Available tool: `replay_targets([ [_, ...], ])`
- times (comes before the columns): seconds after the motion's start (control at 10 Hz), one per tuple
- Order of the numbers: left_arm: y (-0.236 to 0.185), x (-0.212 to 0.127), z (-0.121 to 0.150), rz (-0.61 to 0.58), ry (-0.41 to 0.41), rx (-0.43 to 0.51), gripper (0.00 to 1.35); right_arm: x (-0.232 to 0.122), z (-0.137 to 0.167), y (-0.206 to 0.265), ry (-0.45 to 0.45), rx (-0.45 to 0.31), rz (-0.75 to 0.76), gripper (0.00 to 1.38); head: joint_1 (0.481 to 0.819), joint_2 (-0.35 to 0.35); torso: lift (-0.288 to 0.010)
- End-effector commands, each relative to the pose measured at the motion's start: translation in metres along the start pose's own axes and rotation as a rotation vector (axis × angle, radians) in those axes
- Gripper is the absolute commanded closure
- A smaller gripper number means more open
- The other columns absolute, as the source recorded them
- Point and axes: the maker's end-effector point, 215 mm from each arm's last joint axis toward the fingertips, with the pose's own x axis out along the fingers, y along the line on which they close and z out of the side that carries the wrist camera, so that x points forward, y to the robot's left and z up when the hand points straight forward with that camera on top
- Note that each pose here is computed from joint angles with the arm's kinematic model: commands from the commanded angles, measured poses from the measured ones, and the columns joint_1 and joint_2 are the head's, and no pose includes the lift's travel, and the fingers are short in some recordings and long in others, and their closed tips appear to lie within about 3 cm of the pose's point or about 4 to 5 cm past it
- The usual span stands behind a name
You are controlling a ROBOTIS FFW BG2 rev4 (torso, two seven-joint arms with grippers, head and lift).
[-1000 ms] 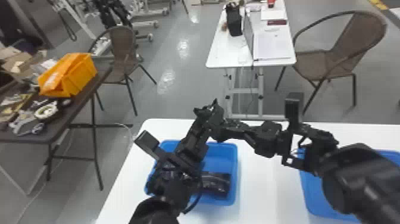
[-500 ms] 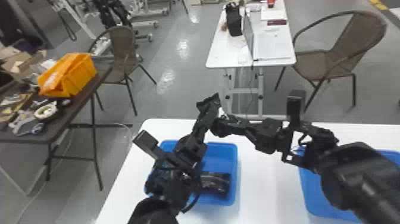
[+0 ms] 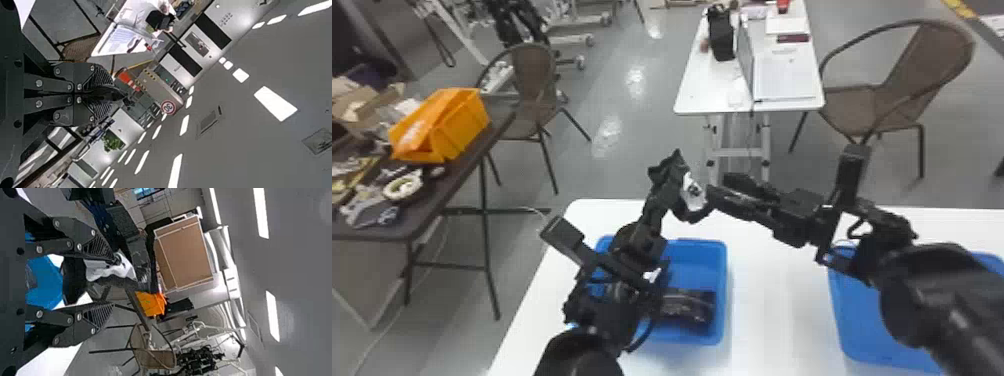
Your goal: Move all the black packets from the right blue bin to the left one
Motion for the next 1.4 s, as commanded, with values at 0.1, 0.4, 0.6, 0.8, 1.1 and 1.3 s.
replay_targets([
  [0.1, 0.041, -0.005, 0.028, 0.073, -0.068, 0.232, 1.21, -0.066, 0.006, -0.025, -0.009, 0.02, -0.13, 0.27, 0.695, 0.213, 0.0],
  [0.4, 0.12, -0.056, -0.01, 0.229, 0.026, 0.44, 1.21, -0.126, -0.037, -0.043, 0.005, 0.132, -0.253, 0.38, 0.695, 0.203, 0.0],
  [0.6, 0.135, -0.071, -0.031, 0.257, 0.052, 0.484, 0.72, -0.129, -0.041, -0.044, 0.008, 0.139, -0.258, 0.38, 0.695, 0.205, 0.0],
  [0.8, 0.119, -0.068, -0.052, 0.213, 0.07, 0.416, 0.01, -0.142, -0.035, -0.057, 0.029, 0.085, -0.302, 0.38, 0.695, 0.198, 0.0],
  [1.1, 0.072, -0.077, -0.004, 0.192, -0.068, 0.521, 0.05, -0.212, -0.031, -0.076, 0.031, -0.088, -0.621, 0.37, 0.695, 0.108, 0.0],
  [1.3, 0.083, -0.133, 0.021, 0.25, -0.077, 0.618, 0.05, -0.266, -0.038, -0.054, -0.046, -0.131, -0.828, 0.38, 0.695, 0.078, 0.0],
])
